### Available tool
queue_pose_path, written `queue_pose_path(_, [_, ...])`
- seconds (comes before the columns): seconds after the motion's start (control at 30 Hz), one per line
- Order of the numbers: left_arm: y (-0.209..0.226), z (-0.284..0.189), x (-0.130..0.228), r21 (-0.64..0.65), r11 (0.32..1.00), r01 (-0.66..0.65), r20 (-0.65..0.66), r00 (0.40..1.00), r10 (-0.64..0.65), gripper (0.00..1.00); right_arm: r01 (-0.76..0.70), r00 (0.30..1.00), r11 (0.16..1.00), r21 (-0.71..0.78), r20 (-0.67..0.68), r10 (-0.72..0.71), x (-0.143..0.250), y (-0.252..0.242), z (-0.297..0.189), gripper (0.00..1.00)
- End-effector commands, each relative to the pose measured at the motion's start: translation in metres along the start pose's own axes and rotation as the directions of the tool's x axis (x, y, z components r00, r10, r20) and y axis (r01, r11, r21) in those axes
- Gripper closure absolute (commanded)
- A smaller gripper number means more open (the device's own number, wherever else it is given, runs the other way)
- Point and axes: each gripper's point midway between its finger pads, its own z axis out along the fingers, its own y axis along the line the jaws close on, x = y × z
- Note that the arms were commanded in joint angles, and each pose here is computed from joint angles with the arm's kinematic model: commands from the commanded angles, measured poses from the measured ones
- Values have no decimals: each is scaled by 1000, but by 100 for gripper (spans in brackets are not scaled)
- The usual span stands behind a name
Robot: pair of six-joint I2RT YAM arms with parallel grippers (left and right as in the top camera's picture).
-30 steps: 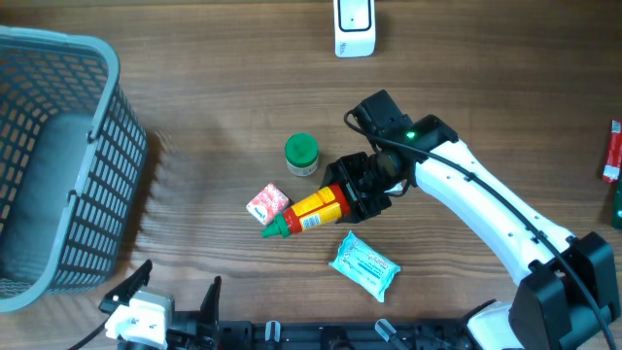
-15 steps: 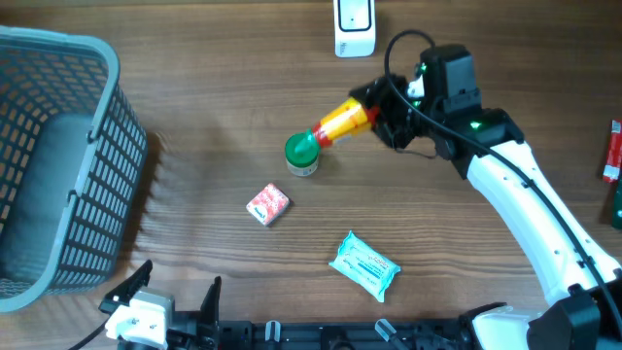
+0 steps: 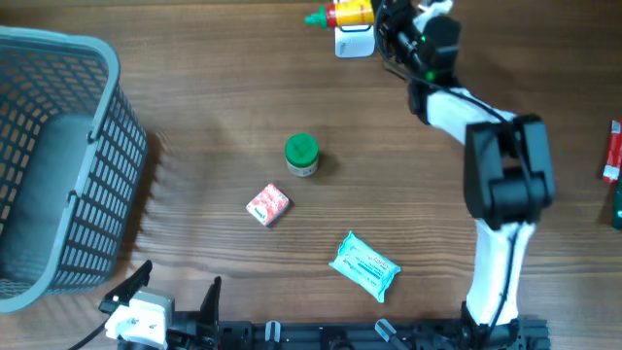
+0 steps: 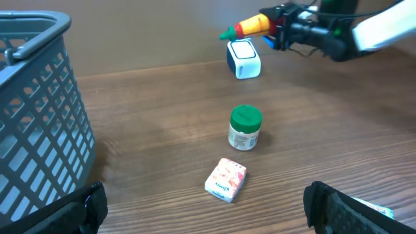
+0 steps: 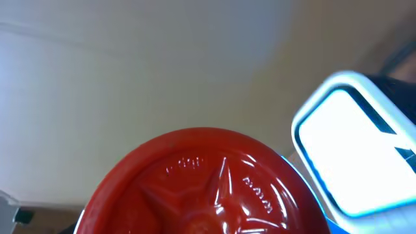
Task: Scan the item barcode
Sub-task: 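Carry the sauce bottle to the white scanner, then move the sauce bottle to the right edge and release it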
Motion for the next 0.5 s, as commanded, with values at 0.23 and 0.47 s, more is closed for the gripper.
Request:
queue_pose_path(0.23, [0,-1,-1,3,1000,2,11,1000,-2,0,181,982,979,-95,-28,-185,-31,5,60,46])
queue_pose_path(0.47, [0,-1,-1,3,1000,2,11,1000,-2,0,431,897,903,4,-117,-427,-121,86,-21,53])
